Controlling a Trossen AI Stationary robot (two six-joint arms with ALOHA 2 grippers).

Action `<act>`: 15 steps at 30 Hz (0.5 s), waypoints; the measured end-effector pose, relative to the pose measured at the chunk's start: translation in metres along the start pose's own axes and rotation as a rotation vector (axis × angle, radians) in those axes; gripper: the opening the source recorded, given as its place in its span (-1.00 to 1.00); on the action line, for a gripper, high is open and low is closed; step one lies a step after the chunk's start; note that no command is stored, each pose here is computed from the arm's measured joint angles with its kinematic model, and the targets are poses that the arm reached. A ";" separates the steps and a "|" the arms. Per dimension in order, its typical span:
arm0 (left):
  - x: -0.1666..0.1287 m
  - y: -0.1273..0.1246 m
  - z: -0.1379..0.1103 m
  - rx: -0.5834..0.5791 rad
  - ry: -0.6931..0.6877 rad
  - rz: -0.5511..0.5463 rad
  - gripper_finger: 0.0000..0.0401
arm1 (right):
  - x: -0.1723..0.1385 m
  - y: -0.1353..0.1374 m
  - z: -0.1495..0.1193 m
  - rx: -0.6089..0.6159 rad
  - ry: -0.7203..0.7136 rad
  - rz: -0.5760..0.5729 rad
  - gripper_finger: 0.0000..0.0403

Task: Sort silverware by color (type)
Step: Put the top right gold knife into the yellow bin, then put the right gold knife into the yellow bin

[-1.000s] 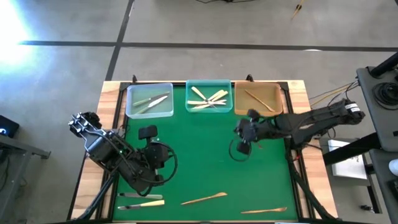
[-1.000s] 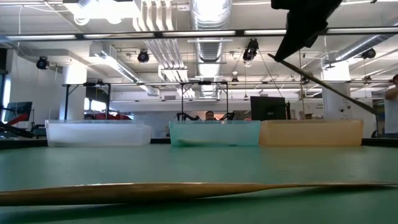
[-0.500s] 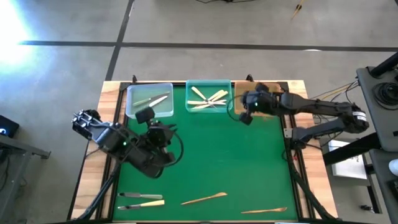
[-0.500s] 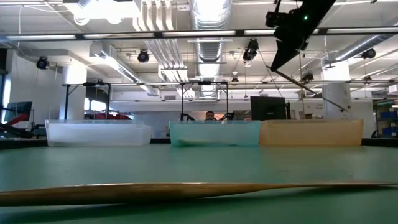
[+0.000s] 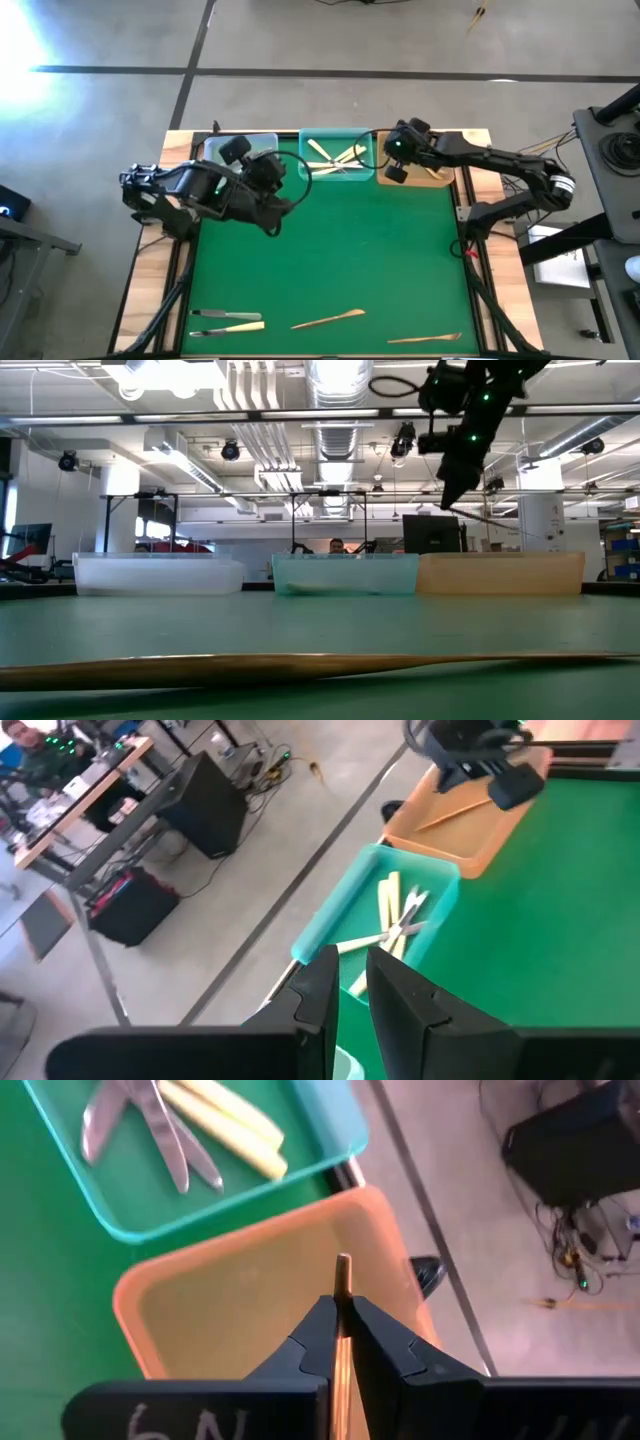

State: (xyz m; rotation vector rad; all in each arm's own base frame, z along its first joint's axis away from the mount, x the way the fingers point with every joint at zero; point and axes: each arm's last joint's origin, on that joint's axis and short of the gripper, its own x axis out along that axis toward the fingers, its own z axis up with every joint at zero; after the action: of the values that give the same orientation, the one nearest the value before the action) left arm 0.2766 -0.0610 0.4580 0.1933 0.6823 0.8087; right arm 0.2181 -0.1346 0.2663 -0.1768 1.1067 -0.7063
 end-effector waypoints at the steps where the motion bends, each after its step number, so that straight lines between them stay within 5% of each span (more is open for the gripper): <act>1: 0.002 0.001 0.001 -0.004 0.004 0.007 -0.81 | 0.006 0.000 0.000 -0.003 0.021 0.002 -0.91; 9: 0.005 0.004 0.001 -0.013 0.011 0.016 -0.81 | 0.032 0.008 -0.003 -0.024 0.140 0.025 -0.74; 15: 0.005 0.004 0.001 -0.020 0.011 0.016 -0.81 | 0.022 0.006 -0.010 0.013 0.174 0.040 -0.71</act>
State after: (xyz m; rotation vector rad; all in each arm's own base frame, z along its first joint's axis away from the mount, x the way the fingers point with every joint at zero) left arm 0.2777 -0.0544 0.4581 0.1766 0.6832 0.8317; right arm 0.2180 -0.1411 0.2422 -0.0832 1.2684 -0.7025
